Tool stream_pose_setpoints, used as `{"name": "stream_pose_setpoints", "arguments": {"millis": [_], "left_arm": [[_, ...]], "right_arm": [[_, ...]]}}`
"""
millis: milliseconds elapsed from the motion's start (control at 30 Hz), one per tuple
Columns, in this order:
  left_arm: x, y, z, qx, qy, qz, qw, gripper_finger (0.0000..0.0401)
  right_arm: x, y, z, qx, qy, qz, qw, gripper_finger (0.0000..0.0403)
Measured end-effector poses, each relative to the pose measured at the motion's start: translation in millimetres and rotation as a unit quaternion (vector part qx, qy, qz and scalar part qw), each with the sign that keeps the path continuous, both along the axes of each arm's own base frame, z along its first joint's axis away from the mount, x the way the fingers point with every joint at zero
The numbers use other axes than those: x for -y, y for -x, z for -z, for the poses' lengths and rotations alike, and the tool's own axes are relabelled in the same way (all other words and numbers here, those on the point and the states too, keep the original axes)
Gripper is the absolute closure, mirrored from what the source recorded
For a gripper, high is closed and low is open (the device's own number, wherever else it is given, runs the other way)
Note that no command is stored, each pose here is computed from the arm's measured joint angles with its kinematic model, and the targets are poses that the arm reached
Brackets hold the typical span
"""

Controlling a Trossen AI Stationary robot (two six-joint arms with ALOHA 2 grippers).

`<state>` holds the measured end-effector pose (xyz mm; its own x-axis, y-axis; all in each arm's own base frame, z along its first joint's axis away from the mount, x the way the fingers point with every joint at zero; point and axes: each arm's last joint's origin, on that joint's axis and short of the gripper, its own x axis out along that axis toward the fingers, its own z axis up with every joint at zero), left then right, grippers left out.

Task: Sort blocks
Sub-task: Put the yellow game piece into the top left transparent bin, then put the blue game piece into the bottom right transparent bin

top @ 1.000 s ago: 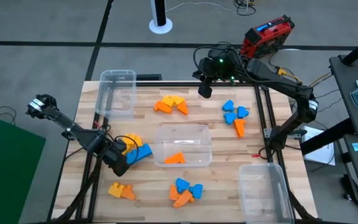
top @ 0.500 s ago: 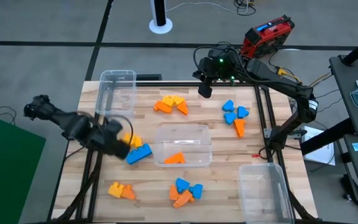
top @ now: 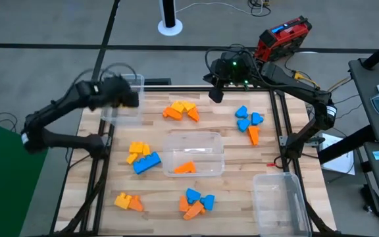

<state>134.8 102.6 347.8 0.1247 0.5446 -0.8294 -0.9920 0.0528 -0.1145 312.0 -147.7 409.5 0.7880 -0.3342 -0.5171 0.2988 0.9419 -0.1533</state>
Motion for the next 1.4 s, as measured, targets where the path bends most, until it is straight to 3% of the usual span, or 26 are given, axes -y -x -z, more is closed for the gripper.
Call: {"name": "stream_pose_setpoints", "arguments": {"millis": [167,267,400,733,1000,1400], "left_arm": [[-61,24,13,0.049,0.046,-0.004,0.998,0.0258],[-79,33,19,0.058,0.073,-0.004,0.996,0.0241],[-84,25,21,0.044,0.077,0.029,0.996,0.0221],[-107,15,43,-0.016,0.108,0.003,0.994,0.0216],[-118,9,57,-0.044,0.131,0.014,0.990,0.0191],[-108,15,42,-0.046,0.097,0.032,0.994,0.0152]], "right_arm": [[0,-1,-1,0.017,-0.021,0.016,1.000,0.0374],[0,-1,-1,0.021,-0.030,0.022,0.999,0.0374],[0,-1,-2,0.025,-0.039,0.029,0.998,0.0374],[1,-1,-2,0.033,-0.056,0.041,0.997,0.0374],[1,0,-1,0.038,-0.076,0.057,0.995,0.0374],[1,0,-1,0.045,-0.096,0.084,0.991,0.0374]]}}
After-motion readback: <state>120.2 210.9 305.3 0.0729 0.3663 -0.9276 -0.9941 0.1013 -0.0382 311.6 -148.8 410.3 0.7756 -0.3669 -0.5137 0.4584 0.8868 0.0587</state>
